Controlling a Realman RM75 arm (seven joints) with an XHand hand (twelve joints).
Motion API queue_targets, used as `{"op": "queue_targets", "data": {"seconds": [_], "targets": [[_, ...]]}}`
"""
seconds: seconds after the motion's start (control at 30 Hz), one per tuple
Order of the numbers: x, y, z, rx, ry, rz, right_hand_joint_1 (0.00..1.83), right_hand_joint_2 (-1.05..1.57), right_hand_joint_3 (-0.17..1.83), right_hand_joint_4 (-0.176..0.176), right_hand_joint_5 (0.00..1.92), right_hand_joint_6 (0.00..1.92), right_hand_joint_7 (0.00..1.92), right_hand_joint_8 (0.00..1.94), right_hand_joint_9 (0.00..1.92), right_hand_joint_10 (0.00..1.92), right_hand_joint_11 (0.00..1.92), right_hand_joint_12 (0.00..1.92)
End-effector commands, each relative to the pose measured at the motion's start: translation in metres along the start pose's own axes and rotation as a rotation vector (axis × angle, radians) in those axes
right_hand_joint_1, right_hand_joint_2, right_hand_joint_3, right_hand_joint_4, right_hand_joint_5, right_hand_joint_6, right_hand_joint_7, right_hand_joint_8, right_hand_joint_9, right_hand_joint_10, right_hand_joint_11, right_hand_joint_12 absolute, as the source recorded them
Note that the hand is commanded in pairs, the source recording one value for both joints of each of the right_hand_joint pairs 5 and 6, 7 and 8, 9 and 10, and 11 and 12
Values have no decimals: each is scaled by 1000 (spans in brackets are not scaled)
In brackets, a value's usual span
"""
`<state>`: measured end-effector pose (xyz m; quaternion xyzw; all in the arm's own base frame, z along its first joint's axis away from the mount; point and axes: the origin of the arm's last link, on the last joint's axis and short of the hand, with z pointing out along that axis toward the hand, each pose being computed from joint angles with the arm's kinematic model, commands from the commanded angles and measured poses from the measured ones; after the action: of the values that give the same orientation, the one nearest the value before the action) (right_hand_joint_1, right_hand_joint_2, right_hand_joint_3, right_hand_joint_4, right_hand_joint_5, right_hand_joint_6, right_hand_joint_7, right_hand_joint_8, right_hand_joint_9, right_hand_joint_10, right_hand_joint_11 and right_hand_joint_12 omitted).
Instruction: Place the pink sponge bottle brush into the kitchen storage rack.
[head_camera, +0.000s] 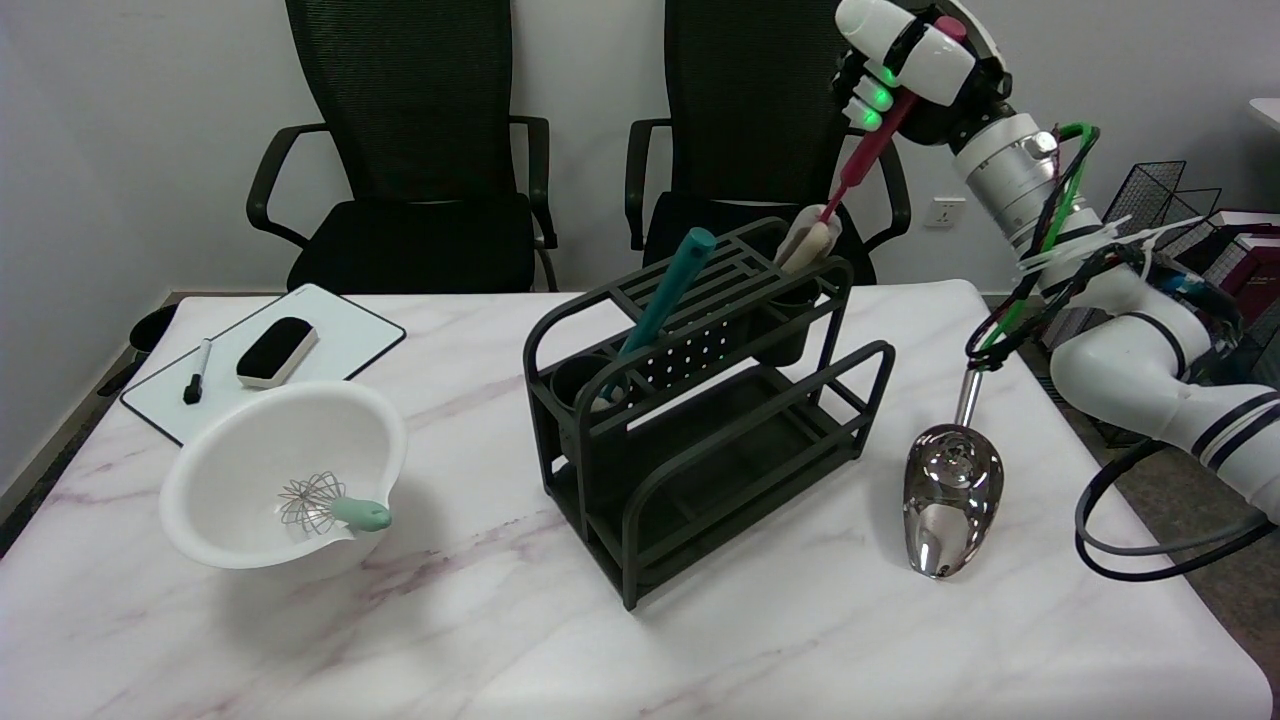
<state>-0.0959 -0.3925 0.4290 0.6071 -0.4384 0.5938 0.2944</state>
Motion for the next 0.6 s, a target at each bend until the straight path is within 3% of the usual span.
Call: {"op": "queue_targets", "data": {"seconds": [0.03, 0.6], "targets": [[5, 14, 6, -47, 10, -4, 1134, 1273, 488, 0, 1920, 1920, 1920, 1920, 1920, 1920, 1920, 1920], [6, 32, 9, -80, 21, 7, 1146, 1261, 480, 0, 1920, 1920, 1920, 1920, 1920, 1920, 1920, 1920]]}}
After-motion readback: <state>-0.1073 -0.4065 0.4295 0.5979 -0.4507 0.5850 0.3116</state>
